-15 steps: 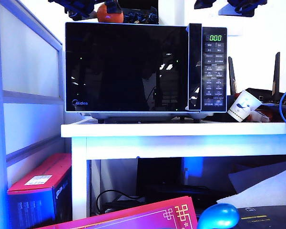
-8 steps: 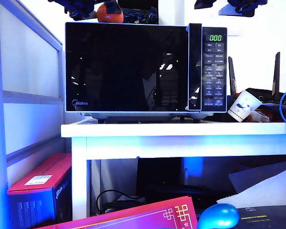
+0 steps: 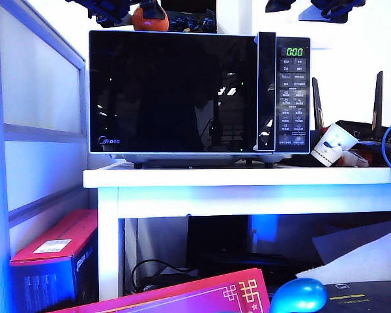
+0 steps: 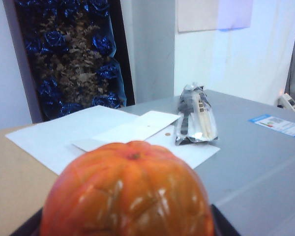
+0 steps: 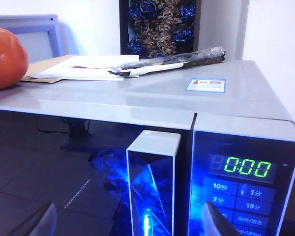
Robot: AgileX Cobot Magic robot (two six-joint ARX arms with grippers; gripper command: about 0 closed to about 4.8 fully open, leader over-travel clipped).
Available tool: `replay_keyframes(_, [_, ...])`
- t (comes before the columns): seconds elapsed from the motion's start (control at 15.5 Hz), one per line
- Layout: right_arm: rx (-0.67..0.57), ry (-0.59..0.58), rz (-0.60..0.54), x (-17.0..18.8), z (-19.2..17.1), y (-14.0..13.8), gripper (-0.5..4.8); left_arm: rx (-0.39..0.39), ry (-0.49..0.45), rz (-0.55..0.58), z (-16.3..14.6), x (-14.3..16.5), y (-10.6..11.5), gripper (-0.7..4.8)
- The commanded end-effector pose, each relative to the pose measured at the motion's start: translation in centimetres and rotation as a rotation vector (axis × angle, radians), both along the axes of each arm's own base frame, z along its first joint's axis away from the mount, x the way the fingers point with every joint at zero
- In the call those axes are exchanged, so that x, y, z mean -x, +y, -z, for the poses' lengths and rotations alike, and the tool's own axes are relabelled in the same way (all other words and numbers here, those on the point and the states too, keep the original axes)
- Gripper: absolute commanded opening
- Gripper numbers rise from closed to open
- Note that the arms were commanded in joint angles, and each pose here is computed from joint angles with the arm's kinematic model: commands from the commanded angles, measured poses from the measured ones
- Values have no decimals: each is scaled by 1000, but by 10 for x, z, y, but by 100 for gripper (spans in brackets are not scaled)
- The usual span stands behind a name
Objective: Open the microwave door, place the orange inside the microwave, then close the microwave door.
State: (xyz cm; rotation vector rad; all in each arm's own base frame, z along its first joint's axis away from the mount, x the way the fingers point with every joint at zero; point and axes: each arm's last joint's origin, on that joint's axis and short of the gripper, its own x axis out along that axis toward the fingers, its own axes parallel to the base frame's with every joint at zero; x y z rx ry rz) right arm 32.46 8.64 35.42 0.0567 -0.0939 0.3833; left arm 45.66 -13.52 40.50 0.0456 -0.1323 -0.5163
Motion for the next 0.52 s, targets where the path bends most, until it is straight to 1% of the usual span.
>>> replay_keyframes(0.06, [0, 3, -1, 1, -2, 0, 391, 12, -27, 7, -20, 14, 3, 183])
replay_keyframes(0.19, [6, 27, -1, 1, 0, 0, 391, 45, -42, 56, -37, 27, 6, 183])
replay_keyframes(0.26, [7, 32, -1, 1, 1, 0, 391, 48, -44, 89, -49, 39, 8, 183])
replay_keyframes(0.32, [7, 31, 0, 1, 0, 0, 390, 43, -33, 99, -61, 52, 12, 183])
replay_keyframes(0.39, [7, 34, 7, -1, 2, 0, 370, 39, -20, 102, -70, 64, 15, 183])
replay_keyframes(0.45, [9, 42, 7, -3, 4, 1, 363, 35, -9, 115, -77, 74, 17, 183])
replay_keyframes(0.52, [11, 48, 7, -5, 7, 1, 364, 30, -1, 141, -84, 84, 19, 183])
